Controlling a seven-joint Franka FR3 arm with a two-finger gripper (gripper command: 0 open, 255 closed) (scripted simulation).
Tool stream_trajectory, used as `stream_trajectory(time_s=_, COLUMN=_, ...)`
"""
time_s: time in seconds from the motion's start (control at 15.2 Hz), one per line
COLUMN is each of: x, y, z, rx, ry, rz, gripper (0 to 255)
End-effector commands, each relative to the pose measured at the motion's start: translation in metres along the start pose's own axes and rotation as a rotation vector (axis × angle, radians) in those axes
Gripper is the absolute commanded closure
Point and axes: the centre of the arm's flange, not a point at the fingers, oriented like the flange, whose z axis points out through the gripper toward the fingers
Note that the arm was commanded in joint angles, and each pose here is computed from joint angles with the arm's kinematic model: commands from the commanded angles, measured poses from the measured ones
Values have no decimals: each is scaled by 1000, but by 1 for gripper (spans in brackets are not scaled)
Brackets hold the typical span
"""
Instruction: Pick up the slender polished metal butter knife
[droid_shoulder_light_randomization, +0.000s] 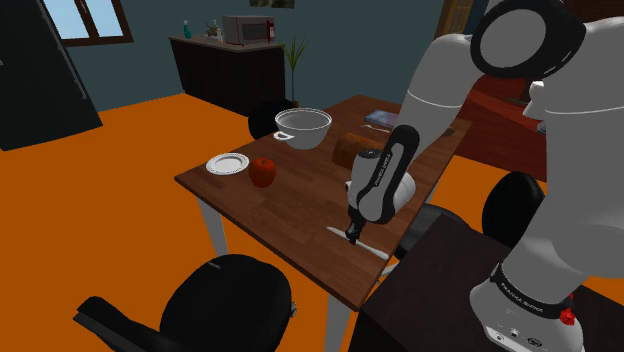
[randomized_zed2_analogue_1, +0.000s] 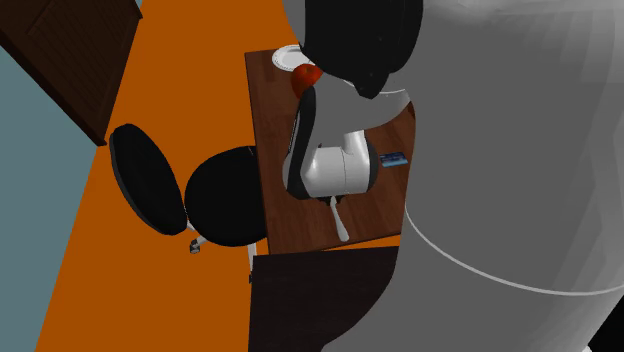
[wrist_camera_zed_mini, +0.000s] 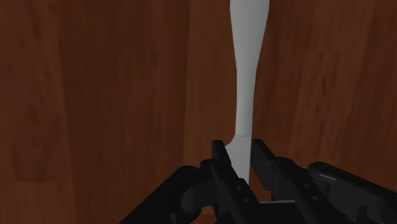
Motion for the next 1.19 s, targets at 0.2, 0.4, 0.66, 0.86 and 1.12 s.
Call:
stream_trajectory(time_s=0.2, x=0, y=0, z=0, rx=0, ry=0, rz=0, gripper=255)
stream_trajectory(time_s=0.4, x=0, y=0, z=-15, rx=0, ry=0, rz=0, gripper=255)
stream_trajectory(time_s=0.66, x=0, y=-1, z=-37, rx=0, ry=0, rz=0, gripper=255)
stream_trajectory(time_s=0.86, x=0, y=-1, z=-52, rx=0, ry=0, rz=0, gripper=255)
stream_trajectory(time_s=1.12, x=0, y=-1, z=-74, rx=0, ry=0, rz=0, gripper=255)
